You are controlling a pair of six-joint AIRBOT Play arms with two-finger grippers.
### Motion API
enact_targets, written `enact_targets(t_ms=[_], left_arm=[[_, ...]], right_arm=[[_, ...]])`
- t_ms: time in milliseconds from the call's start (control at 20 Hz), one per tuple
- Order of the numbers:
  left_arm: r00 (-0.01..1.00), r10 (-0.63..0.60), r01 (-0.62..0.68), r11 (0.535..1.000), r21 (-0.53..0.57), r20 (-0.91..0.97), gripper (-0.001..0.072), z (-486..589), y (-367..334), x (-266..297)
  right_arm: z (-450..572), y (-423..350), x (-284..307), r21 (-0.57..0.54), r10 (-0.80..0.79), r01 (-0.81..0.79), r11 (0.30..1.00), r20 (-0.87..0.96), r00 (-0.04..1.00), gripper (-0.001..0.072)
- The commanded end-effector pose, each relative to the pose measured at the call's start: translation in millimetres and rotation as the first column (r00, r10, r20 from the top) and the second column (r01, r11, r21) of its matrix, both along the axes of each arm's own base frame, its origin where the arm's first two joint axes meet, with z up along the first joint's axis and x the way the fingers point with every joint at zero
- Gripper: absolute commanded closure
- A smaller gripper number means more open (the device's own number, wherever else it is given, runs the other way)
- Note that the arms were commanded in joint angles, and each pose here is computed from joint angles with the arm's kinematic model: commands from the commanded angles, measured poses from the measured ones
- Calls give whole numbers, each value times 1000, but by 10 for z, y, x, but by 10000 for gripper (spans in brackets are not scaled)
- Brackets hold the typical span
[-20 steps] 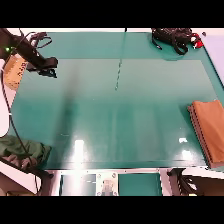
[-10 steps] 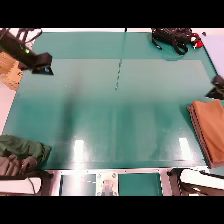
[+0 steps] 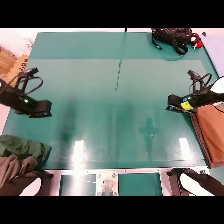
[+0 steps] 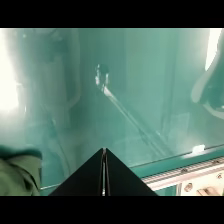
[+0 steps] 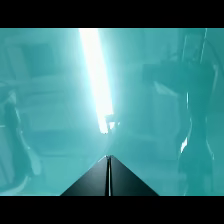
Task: Fold the shirts.
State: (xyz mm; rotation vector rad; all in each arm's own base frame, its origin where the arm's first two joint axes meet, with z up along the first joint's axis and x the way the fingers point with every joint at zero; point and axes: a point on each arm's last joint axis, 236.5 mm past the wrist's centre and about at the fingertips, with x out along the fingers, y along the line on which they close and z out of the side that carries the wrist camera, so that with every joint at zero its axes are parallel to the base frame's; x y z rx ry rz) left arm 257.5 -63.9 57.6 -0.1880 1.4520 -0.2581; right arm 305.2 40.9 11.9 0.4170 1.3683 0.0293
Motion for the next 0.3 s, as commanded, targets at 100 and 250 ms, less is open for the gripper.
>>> enact_targets(t_ms=[100, 250], left_arm=[[999, 15, -15, 1000, 11, 36, 686, -73, 28, -19], [999, 16, -16, 1000, 8, 36, 686, -71, 20, -18]], right_arm=[[-30, 179, -42, 7, 46, -46, 999, 17, 999, 696], [-30, 180, -42, 7, 46, -46, 999, 17, 999, 696]])
